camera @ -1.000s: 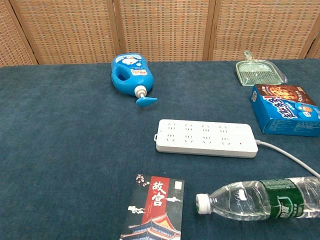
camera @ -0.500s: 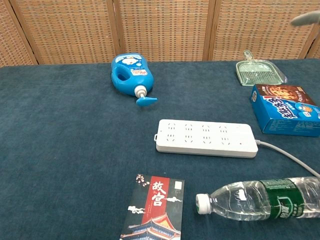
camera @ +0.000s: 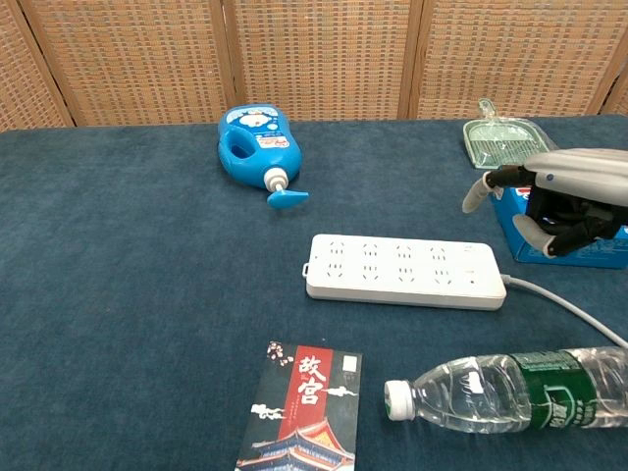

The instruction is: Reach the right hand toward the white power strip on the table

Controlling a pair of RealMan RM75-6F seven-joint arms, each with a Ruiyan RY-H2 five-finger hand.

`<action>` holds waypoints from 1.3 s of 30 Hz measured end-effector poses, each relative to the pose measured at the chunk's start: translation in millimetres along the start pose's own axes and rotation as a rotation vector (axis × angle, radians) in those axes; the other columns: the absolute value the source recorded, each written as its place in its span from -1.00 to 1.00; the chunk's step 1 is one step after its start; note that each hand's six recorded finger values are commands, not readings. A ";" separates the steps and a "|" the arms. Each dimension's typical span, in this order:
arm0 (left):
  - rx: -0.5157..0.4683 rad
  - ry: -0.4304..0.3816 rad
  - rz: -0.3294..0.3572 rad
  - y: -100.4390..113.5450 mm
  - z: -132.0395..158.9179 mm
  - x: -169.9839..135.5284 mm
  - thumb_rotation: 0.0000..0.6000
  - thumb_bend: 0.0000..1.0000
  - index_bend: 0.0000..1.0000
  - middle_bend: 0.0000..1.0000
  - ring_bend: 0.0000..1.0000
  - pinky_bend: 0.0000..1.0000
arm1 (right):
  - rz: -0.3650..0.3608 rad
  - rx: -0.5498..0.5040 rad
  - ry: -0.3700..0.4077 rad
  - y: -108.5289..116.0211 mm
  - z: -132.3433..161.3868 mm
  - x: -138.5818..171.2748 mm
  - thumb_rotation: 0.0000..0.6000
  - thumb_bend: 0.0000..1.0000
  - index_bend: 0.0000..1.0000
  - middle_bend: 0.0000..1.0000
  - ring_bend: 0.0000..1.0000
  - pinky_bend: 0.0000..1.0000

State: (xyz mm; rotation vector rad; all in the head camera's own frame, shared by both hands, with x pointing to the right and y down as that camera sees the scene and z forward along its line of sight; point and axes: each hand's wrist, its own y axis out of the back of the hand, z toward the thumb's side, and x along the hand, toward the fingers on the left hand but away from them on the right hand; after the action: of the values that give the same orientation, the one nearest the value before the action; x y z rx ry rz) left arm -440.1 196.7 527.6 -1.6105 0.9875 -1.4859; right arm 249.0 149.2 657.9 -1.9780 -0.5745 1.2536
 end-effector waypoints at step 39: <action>0.012 0.004 -0.010 -4.0 2.3 0.7 1.00 -1.00 -1.00 -1.00 -1.00 -1.00 | 0.152 0.091 -0.075 -50.2 -3.9 -13.5 1.00 0.39 -0.47 0.87 0.91 1.00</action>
State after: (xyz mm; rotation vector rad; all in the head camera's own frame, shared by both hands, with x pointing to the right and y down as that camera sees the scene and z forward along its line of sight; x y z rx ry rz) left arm -437.5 197.9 531.3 -1.6069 0.9718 -1.4998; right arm 247.0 171.1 705.1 -1.9352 -0.4013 1.4258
